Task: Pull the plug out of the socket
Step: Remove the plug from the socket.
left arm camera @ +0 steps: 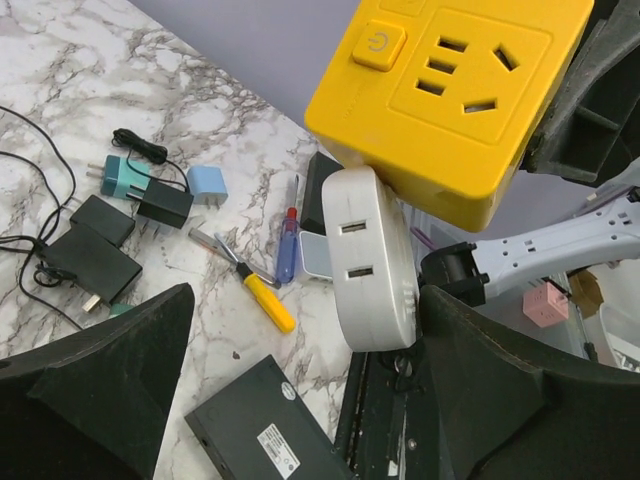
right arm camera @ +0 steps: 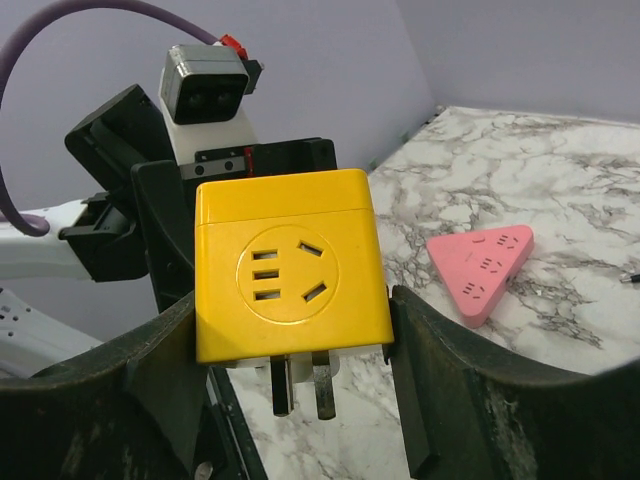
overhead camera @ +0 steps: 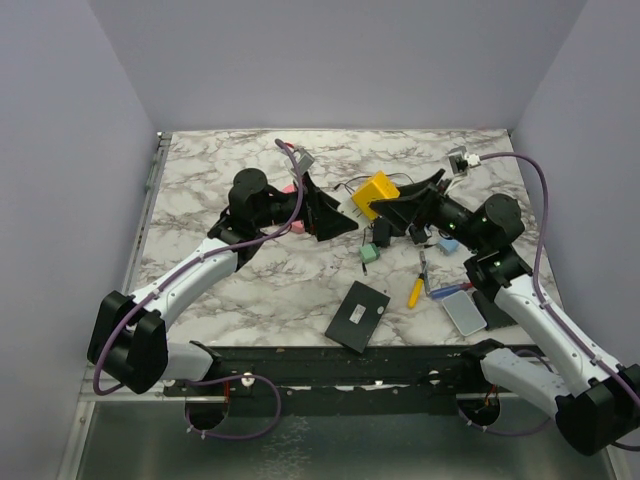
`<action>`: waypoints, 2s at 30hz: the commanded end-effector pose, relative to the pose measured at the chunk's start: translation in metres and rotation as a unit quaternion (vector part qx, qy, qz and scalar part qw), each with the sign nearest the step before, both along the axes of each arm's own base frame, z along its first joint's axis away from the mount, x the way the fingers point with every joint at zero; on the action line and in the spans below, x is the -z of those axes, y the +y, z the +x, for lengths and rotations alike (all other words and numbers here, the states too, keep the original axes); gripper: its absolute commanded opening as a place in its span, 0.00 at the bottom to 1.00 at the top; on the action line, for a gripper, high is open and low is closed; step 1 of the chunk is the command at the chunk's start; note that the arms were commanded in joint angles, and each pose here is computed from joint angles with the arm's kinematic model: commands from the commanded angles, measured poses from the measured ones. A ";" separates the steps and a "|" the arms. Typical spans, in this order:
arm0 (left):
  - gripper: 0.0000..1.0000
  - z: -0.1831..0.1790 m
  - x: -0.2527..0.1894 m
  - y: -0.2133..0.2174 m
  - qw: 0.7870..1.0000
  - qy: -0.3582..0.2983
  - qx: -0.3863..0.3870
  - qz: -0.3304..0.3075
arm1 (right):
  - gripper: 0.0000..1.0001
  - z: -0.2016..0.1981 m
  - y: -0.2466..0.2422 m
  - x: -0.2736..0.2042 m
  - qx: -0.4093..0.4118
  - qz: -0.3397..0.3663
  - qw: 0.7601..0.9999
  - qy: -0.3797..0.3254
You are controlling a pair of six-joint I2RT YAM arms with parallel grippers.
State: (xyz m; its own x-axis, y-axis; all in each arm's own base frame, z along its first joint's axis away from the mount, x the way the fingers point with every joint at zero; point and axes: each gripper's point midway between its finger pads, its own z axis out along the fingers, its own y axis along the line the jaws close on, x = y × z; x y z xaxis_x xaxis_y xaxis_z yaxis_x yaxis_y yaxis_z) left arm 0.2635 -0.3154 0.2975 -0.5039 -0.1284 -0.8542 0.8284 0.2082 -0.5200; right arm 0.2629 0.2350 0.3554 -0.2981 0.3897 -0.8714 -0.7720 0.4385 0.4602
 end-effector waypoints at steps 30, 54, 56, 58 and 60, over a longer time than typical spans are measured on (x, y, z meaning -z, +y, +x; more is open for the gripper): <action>0.81 -0.013 -0.007 0.003 0.999 -0.026 0.040 -0.016 | 0.01 -0.024 0.002 -0.023 -0.106 0.034 0.994 0.003; 0.52 -0.044 -0.014 -0.009 0.992 -0.028 0.117 -0.044 | 0.01 -0.015 0.009 -0.005 -0.124 0.017 0.992 0.025; 0.47 -0.044 -0.013 -0.009 0.992 -0.027 0.118 -0.043 | 0.01 -0.015 0.008 -0.005 -0.124 0.016 0.992 0.024; 0.40 -0.044 -0.012 -0.010 0.992 -0.024 0.119 -0.043 | 0.01 -0.016 0.009 -0.006 -0.125 0.016 0.992 0.024; 0.31 -0.045 -0.011 -0.011 0.991 -0.022 0.123 -0.042 | 0.01 -0.016 0.009 -0.006 -0.127 0.016 0.992 0.023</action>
